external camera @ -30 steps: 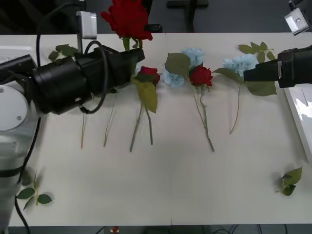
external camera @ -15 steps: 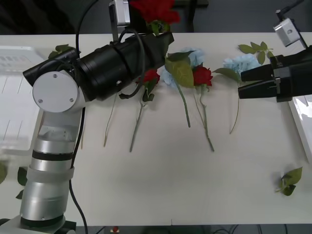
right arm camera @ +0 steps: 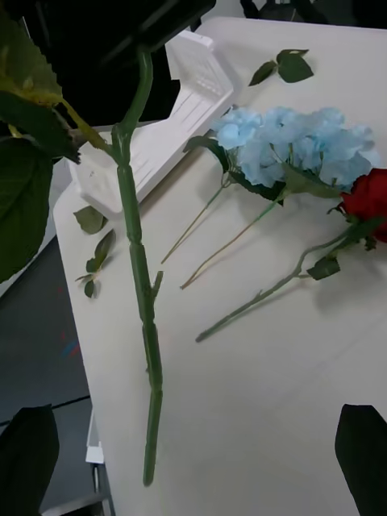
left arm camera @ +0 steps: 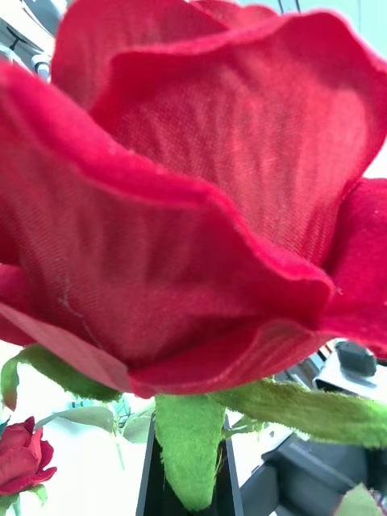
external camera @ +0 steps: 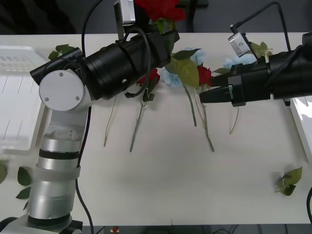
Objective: Place the red flowers into the right box and the blue flowers into the left box. If a person shows an open palm, hand one flower to the person first, then continue sorting.
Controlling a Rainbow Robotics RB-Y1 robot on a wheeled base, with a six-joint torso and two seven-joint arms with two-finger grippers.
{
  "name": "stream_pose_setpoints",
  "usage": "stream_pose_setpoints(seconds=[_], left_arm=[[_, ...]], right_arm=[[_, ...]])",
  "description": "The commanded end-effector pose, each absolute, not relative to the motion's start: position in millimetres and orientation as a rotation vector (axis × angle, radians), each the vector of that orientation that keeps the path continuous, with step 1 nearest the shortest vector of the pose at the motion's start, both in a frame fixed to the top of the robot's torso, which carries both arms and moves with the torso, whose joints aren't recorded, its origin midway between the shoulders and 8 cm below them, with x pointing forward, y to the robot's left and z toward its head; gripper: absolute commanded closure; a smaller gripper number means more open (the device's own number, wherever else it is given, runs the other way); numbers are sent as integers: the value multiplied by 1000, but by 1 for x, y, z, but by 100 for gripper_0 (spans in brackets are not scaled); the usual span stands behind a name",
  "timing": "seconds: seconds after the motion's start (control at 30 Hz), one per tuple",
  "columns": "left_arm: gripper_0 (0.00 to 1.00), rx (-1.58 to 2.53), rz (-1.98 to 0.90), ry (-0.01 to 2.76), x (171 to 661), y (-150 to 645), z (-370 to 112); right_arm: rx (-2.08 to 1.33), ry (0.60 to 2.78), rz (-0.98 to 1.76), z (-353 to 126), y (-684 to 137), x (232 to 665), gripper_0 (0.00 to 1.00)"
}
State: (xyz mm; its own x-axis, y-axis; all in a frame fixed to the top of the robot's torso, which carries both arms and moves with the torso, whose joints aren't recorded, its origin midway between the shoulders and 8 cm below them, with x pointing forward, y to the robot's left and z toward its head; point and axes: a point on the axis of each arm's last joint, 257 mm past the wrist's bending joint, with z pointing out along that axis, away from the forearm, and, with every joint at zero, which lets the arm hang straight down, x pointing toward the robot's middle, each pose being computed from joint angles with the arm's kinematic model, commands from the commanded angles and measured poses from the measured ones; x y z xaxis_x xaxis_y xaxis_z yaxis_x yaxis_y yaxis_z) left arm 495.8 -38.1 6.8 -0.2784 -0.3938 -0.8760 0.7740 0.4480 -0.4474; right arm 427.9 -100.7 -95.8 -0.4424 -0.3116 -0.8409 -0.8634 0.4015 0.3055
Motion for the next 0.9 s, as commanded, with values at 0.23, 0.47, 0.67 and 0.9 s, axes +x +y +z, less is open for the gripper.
stream_pose_setpoints(seconds=[0.23,0.47,0.67,0.9], left_arm=[[100,404,-1167,1415,489,-49,22],[100,402,-1171,1419,488,-50,20],[100,401,-1174,1419,488,-50,21],[100,395,-1176,1419,488,-48,20]], right_arm=[[-1022,1913,1006,-93,-69,429,0],[-1037,1901,1031,-93,-49,426,0],[-1036,1887,1042,-92,-34,427,14],[-1036,1883,1051,-90,-28,426,99]])
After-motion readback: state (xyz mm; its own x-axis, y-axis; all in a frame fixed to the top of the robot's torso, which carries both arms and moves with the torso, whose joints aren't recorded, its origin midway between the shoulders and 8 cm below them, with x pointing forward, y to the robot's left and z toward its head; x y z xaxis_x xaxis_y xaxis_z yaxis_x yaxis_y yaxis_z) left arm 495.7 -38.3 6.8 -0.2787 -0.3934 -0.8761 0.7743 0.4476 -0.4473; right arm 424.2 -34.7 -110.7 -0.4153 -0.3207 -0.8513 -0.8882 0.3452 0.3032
